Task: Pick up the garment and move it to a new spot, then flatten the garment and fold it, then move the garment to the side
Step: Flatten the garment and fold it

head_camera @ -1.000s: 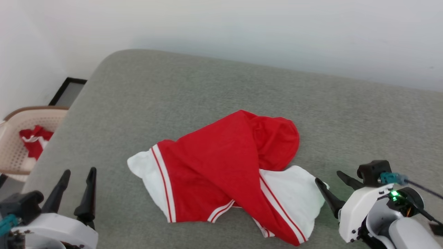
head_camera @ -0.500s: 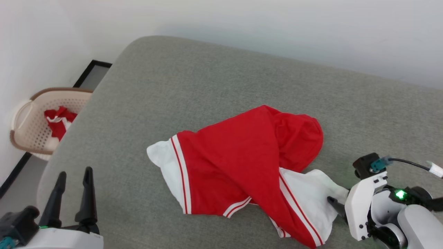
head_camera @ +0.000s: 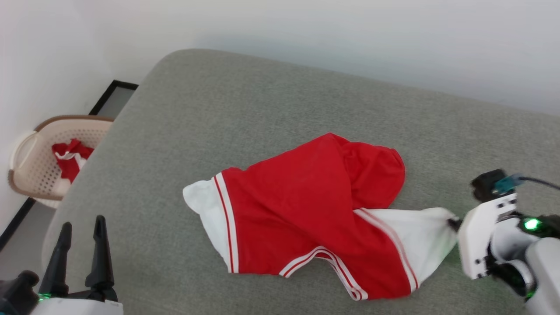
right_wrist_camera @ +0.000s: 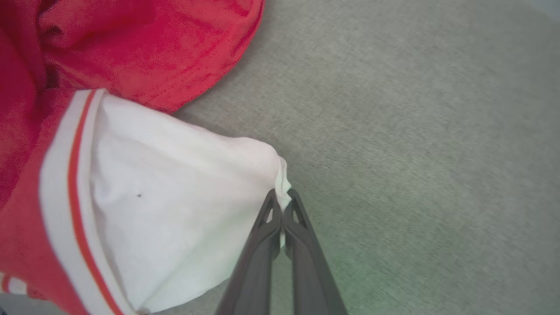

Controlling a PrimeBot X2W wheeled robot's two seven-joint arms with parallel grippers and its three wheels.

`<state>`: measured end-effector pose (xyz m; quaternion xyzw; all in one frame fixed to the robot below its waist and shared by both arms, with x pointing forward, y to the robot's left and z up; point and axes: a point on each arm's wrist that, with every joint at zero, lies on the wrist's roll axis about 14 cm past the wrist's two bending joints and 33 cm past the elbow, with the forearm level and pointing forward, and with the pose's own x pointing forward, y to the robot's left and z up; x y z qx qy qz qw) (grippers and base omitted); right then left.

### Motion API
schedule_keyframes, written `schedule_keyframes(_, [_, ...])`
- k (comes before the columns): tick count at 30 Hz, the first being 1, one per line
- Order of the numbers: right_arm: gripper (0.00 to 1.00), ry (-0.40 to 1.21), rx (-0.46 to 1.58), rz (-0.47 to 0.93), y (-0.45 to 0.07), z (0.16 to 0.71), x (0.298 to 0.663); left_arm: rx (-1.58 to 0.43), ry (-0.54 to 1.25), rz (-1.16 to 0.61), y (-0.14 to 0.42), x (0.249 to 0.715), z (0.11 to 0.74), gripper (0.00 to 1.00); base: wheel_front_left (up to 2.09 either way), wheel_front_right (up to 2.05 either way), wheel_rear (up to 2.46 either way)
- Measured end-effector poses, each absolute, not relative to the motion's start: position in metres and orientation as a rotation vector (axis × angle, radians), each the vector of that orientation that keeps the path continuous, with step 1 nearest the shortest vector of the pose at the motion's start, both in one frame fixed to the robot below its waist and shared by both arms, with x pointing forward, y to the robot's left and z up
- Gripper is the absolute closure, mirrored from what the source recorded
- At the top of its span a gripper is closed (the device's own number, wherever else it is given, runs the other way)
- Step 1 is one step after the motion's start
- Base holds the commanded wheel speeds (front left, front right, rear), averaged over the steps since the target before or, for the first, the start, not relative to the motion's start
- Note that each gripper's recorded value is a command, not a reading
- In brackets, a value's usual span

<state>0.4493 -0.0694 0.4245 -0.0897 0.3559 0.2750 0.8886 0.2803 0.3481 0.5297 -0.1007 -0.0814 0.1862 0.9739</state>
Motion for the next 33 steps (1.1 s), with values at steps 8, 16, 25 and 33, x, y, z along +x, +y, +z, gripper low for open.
schedule_keyframes(8, [1.00,0.661,-0.185,0.377,-0.143,0.455,0.475,-0.202,-0.180,0.323,0.338,0.296,0.534,0.00,0.00,0.00,0.00])
schedule_keyframes(16, [1.00,0.668,-0.192,0.147,-0.232,0.466,0.475,-0.201,-0.187,0.271,0.327,0.314,0.537,0.00,0.00,0.00,0.00])
schedule_keyframes(25, [1.00,0.792,-0.101,0.042,-0.261,0.420,0.446,-0.200,-0.170,0.222,0.316,0.331,0.534,0.00,0.00,0.00,0.00])
schedule_keyframes(33, [0.00,0.805,-0.025,0.024,-0.255,0.407,0.444,-0.195,-0.145,0.156,0.304,0.344,0.531,0.00,0.00,0.00,0.00])
